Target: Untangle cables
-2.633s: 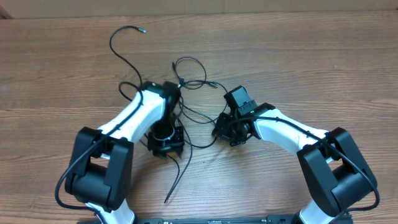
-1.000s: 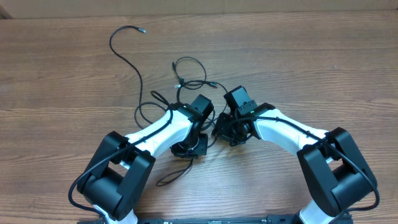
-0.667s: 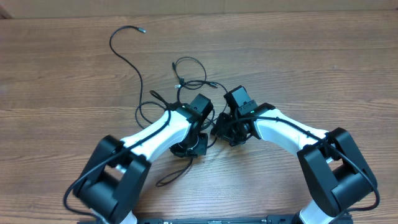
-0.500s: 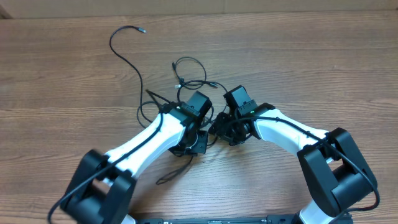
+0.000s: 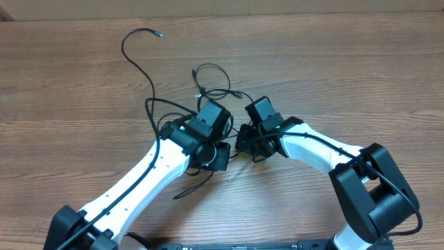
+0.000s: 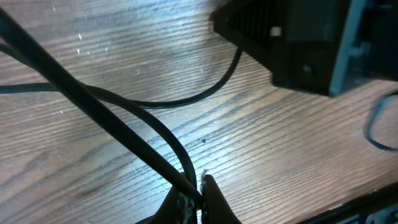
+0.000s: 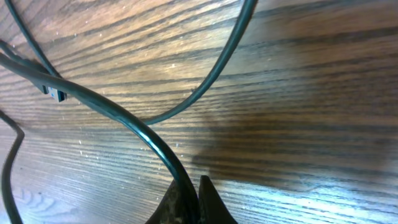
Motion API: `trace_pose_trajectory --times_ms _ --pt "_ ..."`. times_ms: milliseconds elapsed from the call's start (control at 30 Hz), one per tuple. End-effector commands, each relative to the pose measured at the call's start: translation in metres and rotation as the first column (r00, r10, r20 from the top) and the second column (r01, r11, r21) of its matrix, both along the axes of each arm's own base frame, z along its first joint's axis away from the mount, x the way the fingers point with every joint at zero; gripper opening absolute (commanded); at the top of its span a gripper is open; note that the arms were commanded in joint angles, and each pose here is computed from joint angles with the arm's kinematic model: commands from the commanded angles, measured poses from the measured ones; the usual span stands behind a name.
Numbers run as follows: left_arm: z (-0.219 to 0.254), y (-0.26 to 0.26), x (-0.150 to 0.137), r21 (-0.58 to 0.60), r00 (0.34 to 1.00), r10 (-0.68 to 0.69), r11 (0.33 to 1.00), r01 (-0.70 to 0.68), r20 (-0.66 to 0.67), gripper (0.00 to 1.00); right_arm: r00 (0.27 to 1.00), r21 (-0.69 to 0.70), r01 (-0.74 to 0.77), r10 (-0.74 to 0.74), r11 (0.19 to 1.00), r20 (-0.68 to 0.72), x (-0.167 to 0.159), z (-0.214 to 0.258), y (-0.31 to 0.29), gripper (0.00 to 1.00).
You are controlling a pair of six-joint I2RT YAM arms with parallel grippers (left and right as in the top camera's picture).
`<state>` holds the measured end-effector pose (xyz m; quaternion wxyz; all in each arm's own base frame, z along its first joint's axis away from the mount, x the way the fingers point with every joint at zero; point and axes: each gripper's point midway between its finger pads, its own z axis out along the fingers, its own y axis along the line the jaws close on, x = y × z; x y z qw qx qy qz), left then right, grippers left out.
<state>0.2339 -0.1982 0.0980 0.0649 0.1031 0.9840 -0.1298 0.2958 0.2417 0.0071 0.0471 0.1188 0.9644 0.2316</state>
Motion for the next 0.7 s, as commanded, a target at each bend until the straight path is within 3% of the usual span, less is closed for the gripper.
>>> trace_pose_trajectory --times_ms 0,167,267,433,667 --pt "0.022 0.001 0.007 -0.001 0.992 -0.080 0.997 0.081 0.098 0.04 1.000 -0.037 0.015 -0.014 0.999 0.011 0.002 -0.006 -0.007 0.04" --pt "0.064 0.034 0.038 0.107 0.966 0.010 0.993 -0.039 0.258 0.04 1.000 -0.041 0.026 -0.025 0.999 0.009 0.004 -0.006 -0.010 0.04" --pt "0.101 0.060 0.063 0.160 0.916 0.075 0.976 -0.148 0.393 0.04 1.000 -0.042 0.026 -0.025 0.999 0.009 0.004 -0.006 -0.011 0.04" --pt "0.178 0.122 0.105 0.222 0.708 0.191 0.866 -0.447 0.680 0.04 1.000 -0.043 0.025 -0.025 0.999 0.007 0.004 -0.006 -0.011 0.04" --pt "0.249 0.199 0.118 0.191 0.383 0.225 0.583 -0.789 0.896 0.04 1.000 -0.045 0.025 -0.025 0.999 0.004 0.003 -0.007 -0.011 0.04"
